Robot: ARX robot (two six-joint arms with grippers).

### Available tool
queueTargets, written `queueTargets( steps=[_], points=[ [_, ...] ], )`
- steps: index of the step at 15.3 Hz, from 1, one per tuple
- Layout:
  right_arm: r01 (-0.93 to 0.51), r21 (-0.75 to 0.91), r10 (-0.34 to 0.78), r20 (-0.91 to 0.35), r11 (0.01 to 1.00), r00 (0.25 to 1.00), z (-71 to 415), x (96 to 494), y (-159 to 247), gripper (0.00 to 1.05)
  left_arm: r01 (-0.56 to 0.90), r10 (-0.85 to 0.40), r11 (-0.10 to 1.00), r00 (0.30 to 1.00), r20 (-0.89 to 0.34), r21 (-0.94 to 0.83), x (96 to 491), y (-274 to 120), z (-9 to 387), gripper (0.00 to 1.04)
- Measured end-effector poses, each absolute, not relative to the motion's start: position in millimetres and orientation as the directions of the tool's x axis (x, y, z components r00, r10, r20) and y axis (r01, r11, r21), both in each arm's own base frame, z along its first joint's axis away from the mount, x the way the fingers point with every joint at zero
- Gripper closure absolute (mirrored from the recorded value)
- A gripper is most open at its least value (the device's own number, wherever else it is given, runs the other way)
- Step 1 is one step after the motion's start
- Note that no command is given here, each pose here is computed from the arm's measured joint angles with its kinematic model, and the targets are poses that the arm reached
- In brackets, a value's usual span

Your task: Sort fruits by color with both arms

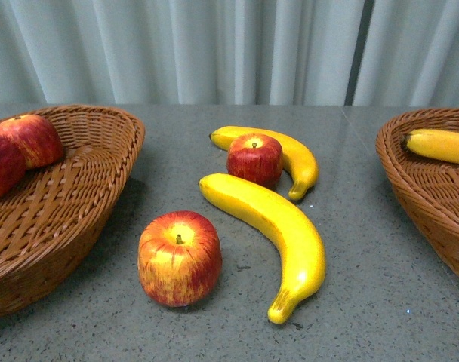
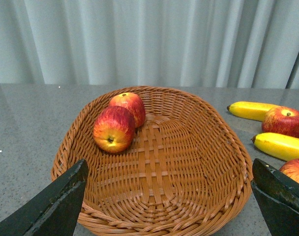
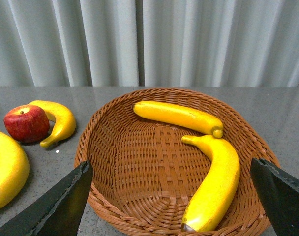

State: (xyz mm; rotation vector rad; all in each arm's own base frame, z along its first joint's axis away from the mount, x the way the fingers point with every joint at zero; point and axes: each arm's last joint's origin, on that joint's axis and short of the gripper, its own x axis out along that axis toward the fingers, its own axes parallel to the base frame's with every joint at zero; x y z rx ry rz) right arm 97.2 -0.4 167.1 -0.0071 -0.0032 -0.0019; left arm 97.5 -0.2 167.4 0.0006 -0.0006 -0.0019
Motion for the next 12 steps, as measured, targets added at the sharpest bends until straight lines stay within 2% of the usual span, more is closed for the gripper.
queueTargets(
  steps=[12],
  points=[
    [0.002,-0.007,-0.002,0.003,1.0,1.0,167.1,97.2,-0.4,0.07,0.002,-0.002,1.0,1.0,0.001,0.001,97.5,-0.2,167.4,0.07]
  ],
)
